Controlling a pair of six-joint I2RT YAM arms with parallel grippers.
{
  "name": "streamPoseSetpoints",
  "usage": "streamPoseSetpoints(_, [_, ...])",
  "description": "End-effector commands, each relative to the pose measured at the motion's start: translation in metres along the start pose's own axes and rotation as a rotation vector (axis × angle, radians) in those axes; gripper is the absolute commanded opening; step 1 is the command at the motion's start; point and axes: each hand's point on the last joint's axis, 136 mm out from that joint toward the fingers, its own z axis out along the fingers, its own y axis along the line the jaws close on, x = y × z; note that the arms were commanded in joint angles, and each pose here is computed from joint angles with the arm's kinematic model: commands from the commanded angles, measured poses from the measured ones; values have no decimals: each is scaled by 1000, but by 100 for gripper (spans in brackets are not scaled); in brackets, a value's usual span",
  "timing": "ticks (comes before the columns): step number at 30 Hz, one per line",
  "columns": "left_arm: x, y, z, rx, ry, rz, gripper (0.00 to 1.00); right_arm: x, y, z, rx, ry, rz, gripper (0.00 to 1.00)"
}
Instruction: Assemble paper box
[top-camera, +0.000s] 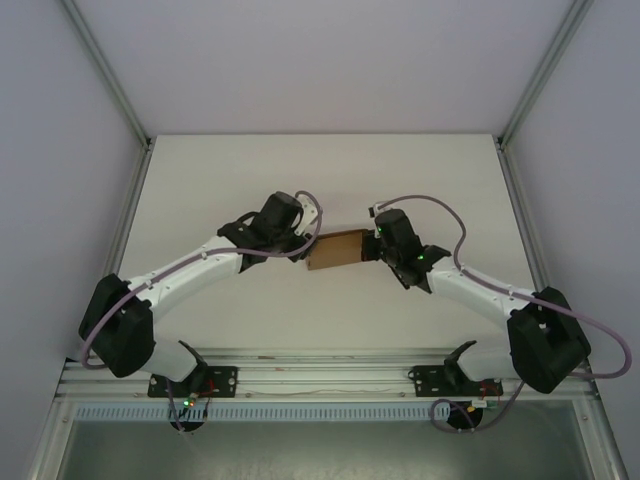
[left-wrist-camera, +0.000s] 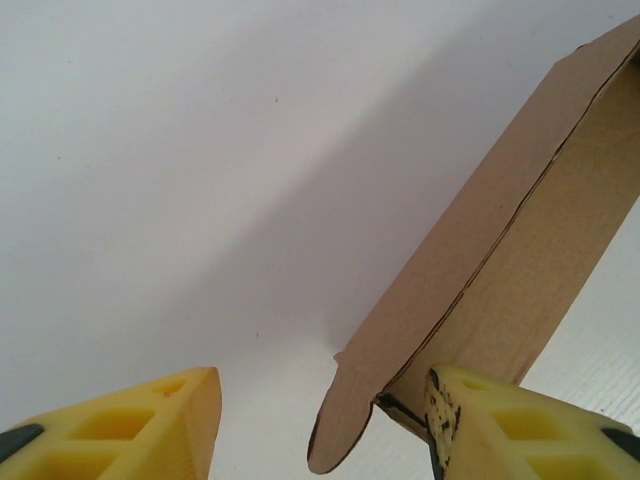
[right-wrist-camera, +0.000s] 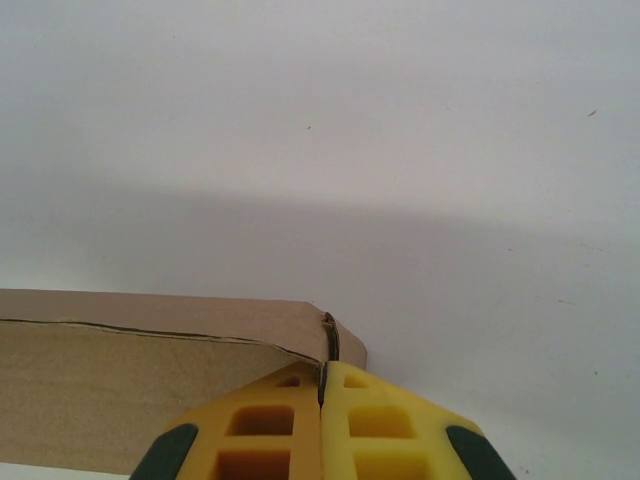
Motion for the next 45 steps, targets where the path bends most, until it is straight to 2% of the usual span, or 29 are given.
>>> streamPoseSetpoints(1, [2,2,3,-10,5,-1,55,22,-9,3,52,103,-12,0])
streamPoseSetpoints(3, [3,3,6,-6,12,-8,49,22,-10,2,61,104,-10,0])
streamPoseSetpoints(15, [16,4,13,-6,63,-25,33,24,-6,5,59,132,-7,0])
streamPoseSetpoints(22, [19,3,15,-7,85,-58,17,22,-6,3,122,123,-31,0])
streamPoseSetpoints(28, [31,6,16,-28,105,-67,17,24,-6,3,129,128,-16,0])
streamPoseSetpoints(29, [32,6,16,-28,110,-68,18,24,-7,3,133,130,-15,0])
streamPoseSetpoints(31, [33,7,17,-35,117,-72,25,24,-7,3,135,133,-17,0])
streamPoseSetpoints(36, [30,7,17,-36,109,-75,25,25,-5,4,126,141,-18,0])
streamPoseSetpoints(41, [22,1,16,3,98,-111,14,25,-6,4,150,146,-31,0])
streamPoseSetpoints(44, [20,-4,16,31,112,-158,5,22,-6,1,210,138,-64,0])
streamPoseSetpoints(45, [20,-6,16,41,118,-177,5,21,-8,0,242,136,-70,0])
